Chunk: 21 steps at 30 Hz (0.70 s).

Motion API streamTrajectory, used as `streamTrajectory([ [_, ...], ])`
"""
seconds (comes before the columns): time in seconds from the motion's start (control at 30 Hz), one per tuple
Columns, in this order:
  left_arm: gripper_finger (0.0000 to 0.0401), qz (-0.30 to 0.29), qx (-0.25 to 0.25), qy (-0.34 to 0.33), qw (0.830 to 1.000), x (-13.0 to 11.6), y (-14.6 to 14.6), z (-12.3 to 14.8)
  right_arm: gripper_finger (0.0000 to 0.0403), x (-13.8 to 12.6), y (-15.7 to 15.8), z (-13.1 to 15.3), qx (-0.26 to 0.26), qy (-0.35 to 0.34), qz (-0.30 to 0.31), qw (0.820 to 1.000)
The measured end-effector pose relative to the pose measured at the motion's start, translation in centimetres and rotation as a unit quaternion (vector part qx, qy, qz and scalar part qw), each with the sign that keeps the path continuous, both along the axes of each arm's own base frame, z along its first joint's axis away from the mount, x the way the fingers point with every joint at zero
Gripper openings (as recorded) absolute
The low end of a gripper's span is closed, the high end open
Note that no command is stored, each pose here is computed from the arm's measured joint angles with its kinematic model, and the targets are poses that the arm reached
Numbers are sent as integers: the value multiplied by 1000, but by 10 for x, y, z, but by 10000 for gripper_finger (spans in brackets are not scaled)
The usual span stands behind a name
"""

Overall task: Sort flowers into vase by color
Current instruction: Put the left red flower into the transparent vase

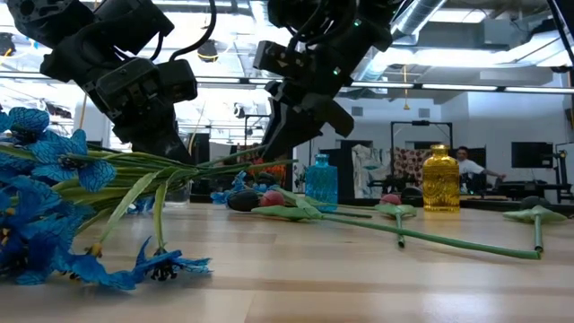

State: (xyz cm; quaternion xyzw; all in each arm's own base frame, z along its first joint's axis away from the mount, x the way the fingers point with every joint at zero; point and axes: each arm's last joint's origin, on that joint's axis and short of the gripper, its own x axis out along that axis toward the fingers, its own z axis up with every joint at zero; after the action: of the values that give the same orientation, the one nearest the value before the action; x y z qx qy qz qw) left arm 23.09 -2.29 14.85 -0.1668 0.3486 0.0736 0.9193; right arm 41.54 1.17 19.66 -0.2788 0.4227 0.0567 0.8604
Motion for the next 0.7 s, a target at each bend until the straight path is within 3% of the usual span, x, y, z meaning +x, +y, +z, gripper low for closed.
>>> streamTrajectory([
  [0.37,2,-2,-2,1,1000,0,0,0,27,0,0,0,0,-1,0,1000],
  [0.43,7,-4,-4,1,1000,0,0,0,26,0,0,0,1,-1,1,1000],
  [0.7,99,-40,-36,0,999,0,-3,1,26,-1,0,2,11,-3,-7,1000],
])
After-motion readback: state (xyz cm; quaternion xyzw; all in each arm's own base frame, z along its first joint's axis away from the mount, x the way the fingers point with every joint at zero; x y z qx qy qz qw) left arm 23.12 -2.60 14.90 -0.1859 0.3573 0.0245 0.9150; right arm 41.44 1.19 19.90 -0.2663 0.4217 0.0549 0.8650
